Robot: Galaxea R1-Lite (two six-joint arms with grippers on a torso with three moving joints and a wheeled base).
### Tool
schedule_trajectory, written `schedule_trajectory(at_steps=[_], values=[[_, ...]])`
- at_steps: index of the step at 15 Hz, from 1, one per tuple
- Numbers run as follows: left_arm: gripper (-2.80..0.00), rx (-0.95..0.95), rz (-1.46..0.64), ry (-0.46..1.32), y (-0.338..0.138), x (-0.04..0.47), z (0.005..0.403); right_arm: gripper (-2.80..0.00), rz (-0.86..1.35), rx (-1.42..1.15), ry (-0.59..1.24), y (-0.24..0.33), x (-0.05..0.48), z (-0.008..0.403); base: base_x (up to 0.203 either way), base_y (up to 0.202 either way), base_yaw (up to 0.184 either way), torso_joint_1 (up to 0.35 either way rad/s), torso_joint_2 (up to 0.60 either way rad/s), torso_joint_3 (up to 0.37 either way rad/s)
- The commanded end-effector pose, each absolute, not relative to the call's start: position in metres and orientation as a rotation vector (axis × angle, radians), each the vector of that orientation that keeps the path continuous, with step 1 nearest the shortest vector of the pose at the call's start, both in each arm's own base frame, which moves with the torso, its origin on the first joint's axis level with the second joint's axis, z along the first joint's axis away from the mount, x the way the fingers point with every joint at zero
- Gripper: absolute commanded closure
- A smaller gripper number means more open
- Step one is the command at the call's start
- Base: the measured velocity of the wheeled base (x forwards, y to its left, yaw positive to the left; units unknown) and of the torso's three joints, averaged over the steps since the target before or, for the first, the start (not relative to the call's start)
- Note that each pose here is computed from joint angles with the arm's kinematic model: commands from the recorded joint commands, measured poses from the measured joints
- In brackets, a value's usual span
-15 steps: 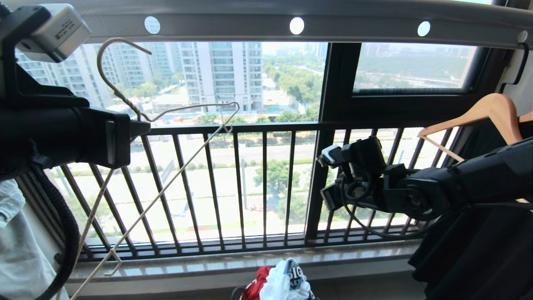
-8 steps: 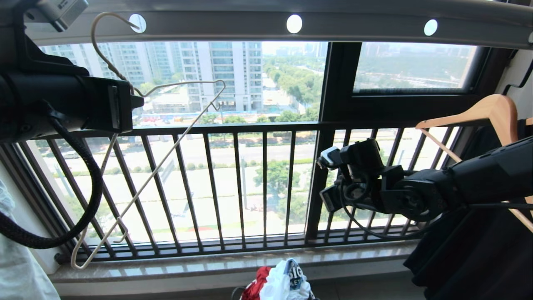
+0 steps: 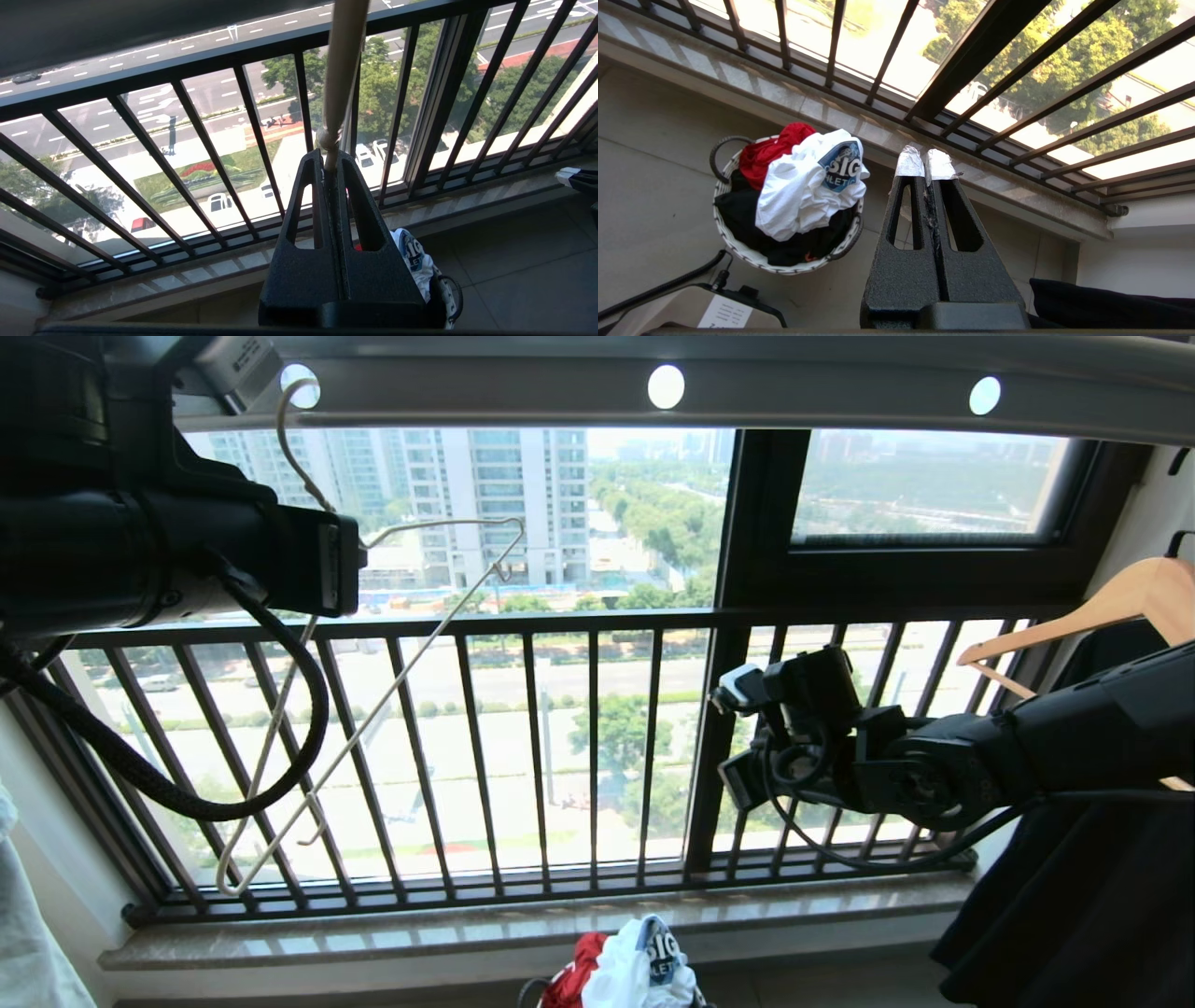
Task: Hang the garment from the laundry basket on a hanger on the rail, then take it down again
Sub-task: Hang the clothes rack on the clothesline
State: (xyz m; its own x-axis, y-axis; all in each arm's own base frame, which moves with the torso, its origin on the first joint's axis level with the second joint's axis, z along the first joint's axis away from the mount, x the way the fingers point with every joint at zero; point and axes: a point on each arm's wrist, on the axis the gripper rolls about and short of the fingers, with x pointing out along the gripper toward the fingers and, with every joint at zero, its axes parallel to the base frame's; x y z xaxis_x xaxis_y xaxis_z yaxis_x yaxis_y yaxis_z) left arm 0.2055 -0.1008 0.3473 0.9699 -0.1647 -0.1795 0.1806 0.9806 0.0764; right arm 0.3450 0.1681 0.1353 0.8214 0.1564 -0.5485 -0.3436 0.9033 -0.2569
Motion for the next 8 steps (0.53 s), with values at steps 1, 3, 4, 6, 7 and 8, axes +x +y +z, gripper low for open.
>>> schedule_trajectory(at_steps=[1,3,4,6,7,8], values=[[0.00,0.104,-0.168,0.201,-0.1060,0.2174,0.3408,0.00,0.269,-0.357,0.542,0.1674,0.3454,0.1362,0.000,0.000,0.000,0.000,0.00,0.000],[0.00,0.105,-0.164,0.201,-0.1065,0.2212,0.3413,0.00,0.269,-0.357,0.543,0.1675,0.3456,0.1356,0.000,0.000,0.000,0.000,0.00,0.000],[0.00,0.106,-0.159,0.206,-0.1064,0.2234,0.3403,0.00,0.269,-0.357,0.543,0.1675,0.3456,0.1356,0.000,0.000,0.000,0.000,0.00,0.000],[0.00,0.111,-0.158,0.214,-0.1068,0.2251,0.3387,0.00,0.269,-0.357,0.543,0.1675,0.3456,0.1356,0.000,0.000,0.000,0.000,0.00,0.000],[0.00,0.107,-0.158,0.210,-0.1063,0.2242,0.3399,0.00,0.269,-0.357,0.543,0.1675,0.3456,0.1356,0.000,0.000,0.000,0.000,0.00,0.000],[0.00,0.106,-0.158,0.207,-0.1060,0.2236,0.3408,0.00,0.269,-0.357,0.543,0.1675,0.3456,0.1356,0.000,0.000,0.000,0.000,0.00,0.000]])
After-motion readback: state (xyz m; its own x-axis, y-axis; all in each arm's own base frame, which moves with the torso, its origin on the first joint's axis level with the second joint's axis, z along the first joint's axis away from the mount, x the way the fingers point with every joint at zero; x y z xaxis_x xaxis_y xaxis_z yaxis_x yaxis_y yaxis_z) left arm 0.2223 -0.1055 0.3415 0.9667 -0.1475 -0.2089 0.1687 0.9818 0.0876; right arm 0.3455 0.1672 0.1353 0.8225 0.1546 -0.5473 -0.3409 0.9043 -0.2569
